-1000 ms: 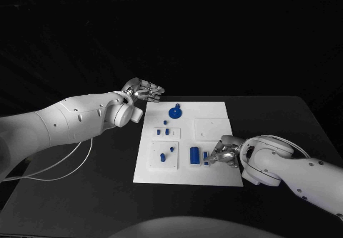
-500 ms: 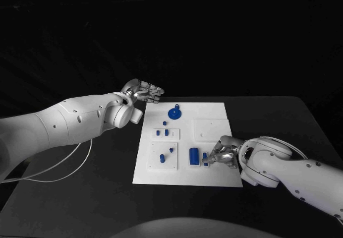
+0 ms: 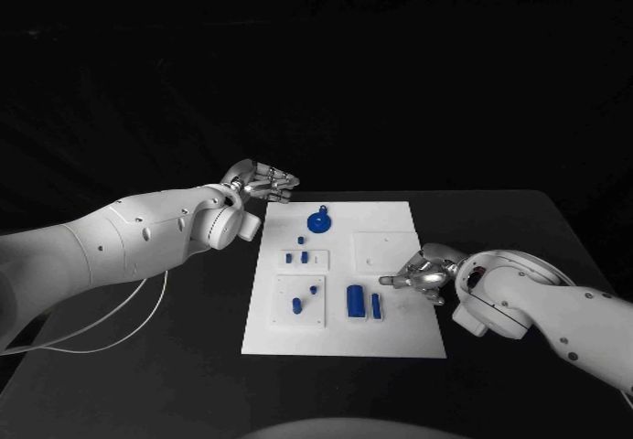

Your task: Assemble the parts on the task board

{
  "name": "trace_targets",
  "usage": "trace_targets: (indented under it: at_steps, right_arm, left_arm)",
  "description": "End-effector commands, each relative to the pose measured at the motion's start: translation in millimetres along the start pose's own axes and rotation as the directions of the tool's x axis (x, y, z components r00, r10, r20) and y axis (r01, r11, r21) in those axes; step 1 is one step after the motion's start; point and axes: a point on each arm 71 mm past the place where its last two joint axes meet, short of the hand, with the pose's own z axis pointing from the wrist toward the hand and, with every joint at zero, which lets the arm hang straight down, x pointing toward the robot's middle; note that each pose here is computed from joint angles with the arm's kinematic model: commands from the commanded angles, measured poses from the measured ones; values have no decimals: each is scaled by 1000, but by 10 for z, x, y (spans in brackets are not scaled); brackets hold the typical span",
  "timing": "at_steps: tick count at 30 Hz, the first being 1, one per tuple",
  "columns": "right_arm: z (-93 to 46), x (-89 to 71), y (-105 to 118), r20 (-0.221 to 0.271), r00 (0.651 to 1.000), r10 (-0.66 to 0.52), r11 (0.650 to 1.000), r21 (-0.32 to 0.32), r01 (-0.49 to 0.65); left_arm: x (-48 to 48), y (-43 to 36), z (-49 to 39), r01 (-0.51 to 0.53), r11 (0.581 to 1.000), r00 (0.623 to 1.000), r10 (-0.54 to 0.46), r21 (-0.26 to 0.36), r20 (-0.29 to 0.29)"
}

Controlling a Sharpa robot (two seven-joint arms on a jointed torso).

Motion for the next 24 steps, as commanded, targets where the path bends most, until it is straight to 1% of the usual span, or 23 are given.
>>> trace_targets:
  at_steps: [1, 4, 8, 10, 11, 14, 17, 19, 21, 24]
  right_arm:
    - [42, -150, 34, 14, 983, 184, 975, -129, -180]
    - [98, -307, 2, 49, 960, 274, 948, -185, -261]
    - [215, -580, -86, 121, 909, 399, 891, -285, -353]
    - [282, -723, -154, 160, 872, 463, 857, -332, -394]
    - [309, -777, -184, 174, 856, 487, 844, -348, -409]
    - [392, -974, -298, 222, 794, 566, 796, -399, -456]
    - [448, -1138, -381, 258, 736, 627, 754, -440, -488]
    - [481, -1230, -423, 270, 691, 670, 719, -466, -515]
    - [512, -1290, -453, 267, 650, 711, 682, -488, -545]
    - [544, -1332, -481, 245, 613, 752, 637, -511, -577]
  left_arm:
    - [-1, -3, 7, 30, 999, 1000, -30, 17, 3]
    - [-17, -1, 17, 42, 999, 999, -43, 20, 11]
    - [-41, -1, 43, 66, 997, 997, -66, 26, 25]
    - [-56, -1, 59, 79, 996, 996, -80, 31, 32]
    - [-63, -1, 65, 85, 996, 996, -86, 33, 35]
    - [-89, -3, 86, 111, 993, 992, -113, 41, 48]
    - [-115, -6, 110, 134, 990, 988, -137, 49, 64]
    - [-129, -8, 131, 150, 987, 985, -154, 54, 74]
    - [-138, -11, 150, 164, 985, 982, -168, 59, 82]
    - [-138, -17, 171, 180, 982, 979, -185, 65, 88]
